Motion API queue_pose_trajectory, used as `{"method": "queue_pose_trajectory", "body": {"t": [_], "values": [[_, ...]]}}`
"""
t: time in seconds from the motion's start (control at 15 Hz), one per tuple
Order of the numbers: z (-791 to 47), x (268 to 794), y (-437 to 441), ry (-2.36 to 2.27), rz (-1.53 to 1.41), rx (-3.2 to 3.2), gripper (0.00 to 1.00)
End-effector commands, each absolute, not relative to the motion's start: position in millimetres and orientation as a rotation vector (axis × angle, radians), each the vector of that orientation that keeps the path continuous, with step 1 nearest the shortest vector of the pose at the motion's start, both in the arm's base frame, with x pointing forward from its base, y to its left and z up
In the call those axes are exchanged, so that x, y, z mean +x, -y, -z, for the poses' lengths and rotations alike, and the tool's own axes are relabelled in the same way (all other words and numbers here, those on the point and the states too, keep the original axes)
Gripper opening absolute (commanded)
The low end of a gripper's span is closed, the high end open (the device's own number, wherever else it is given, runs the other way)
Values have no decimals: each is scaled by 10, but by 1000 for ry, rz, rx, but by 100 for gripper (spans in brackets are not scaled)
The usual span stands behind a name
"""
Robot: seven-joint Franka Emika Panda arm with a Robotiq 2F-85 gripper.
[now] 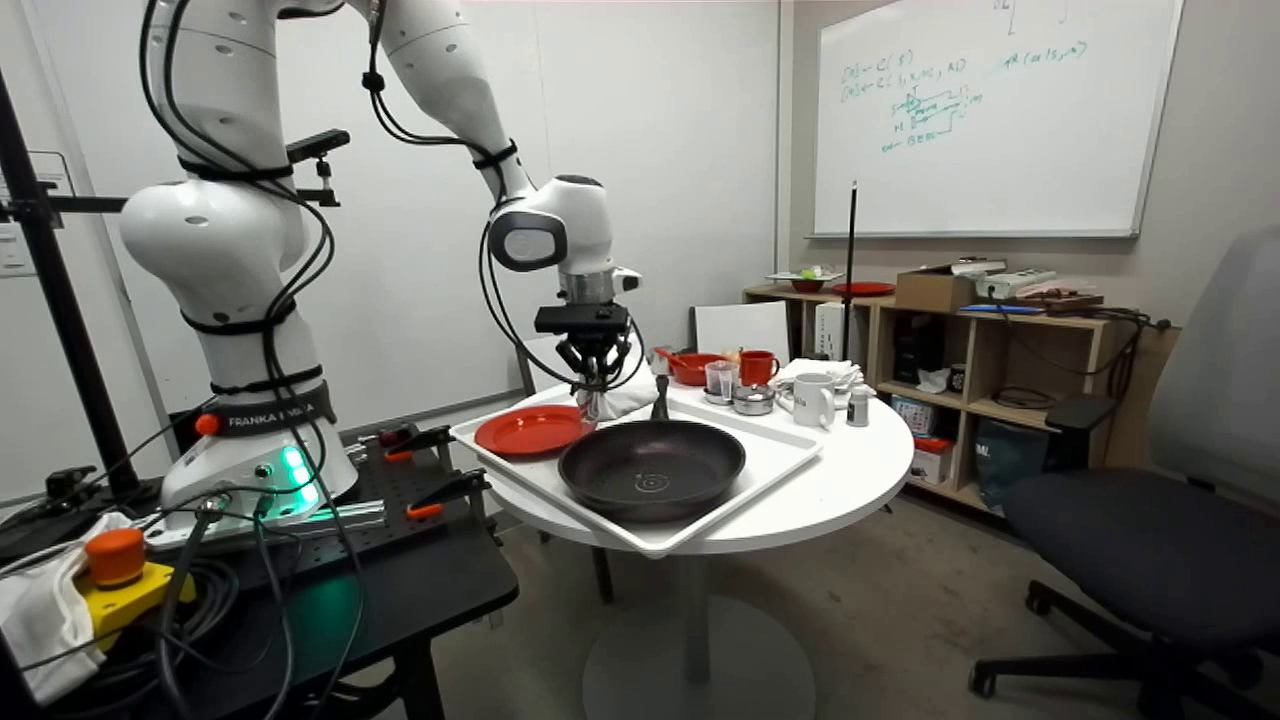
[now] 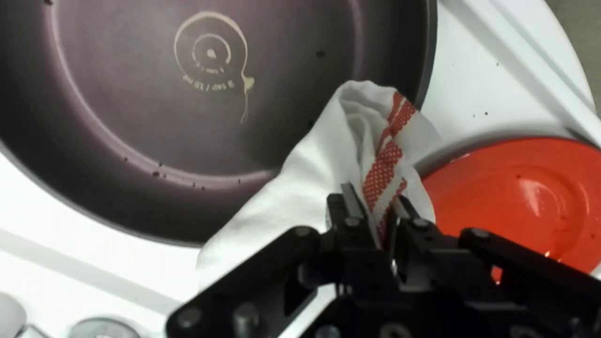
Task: Use the white towel to wipe the pan
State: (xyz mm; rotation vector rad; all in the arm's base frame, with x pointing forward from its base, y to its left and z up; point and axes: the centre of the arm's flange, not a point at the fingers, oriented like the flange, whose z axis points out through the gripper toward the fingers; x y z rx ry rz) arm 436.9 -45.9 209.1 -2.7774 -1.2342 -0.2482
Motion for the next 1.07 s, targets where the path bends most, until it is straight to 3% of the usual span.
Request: {"method": "queue_pose_trajectory", "body": {"t": [0.0, 0.4, 1.0], "values": [[-2590, 4202, 2, 1268, 410, -2788, 7], [-3082, 4560, -666, 1160, 447, -2867, 7], [-3265, 5088, -1107, 888, 70, -3098, 7]]}}
